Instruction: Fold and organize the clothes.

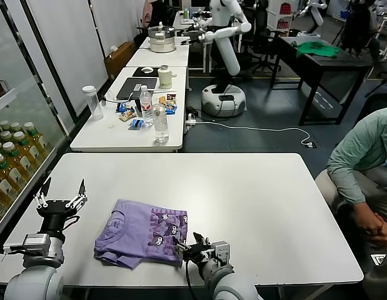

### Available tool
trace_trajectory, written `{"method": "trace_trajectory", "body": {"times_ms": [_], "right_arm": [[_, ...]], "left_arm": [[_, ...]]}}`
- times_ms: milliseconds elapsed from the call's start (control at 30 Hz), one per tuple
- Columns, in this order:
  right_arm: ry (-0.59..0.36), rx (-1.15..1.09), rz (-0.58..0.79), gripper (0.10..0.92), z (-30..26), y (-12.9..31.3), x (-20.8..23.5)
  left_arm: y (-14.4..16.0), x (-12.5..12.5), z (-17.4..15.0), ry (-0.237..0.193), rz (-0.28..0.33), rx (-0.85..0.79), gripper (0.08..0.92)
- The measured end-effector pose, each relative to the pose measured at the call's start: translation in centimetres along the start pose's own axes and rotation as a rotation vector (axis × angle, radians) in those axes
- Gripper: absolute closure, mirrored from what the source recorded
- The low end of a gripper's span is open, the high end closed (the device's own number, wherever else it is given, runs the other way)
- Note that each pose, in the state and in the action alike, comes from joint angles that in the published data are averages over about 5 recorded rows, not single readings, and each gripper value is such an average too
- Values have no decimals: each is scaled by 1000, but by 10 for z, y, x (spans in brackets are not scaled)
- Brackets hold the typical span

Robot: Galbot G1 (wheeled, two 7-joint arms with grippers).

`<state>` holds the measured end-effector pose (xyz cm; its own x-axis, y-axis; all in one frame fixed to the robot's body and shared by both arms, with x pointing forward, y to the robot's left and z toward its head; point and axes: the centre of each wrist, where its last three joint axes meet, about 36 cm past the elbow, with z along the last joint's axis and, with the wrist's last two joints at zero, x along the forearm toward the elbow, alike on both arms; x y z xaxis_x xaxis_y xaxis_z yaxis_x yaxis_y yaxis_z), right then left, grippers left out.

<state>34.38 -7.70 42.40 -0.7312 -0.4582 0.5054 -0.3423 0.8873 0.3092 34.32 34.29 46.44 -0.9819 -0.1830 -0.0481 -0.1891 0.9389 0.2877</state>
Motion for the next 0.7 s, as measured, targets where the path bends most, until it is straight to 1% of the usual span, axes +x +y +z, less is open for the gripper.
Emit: {"method": "trace_trajectory", "body": {"times_ms": [400,600,700], "right_arm": [[-5,-51,15,661,0,6,-18],[-19,-52,13,834,-5,1,-17],[-38,-44,14,898,-13,-6,-10]], "left_arm": [[-2,-1,5,4,-4,1,177],[-2,-2,9,9,-8,2,177],[-3,-4,11,10,-11,4,177]]}}
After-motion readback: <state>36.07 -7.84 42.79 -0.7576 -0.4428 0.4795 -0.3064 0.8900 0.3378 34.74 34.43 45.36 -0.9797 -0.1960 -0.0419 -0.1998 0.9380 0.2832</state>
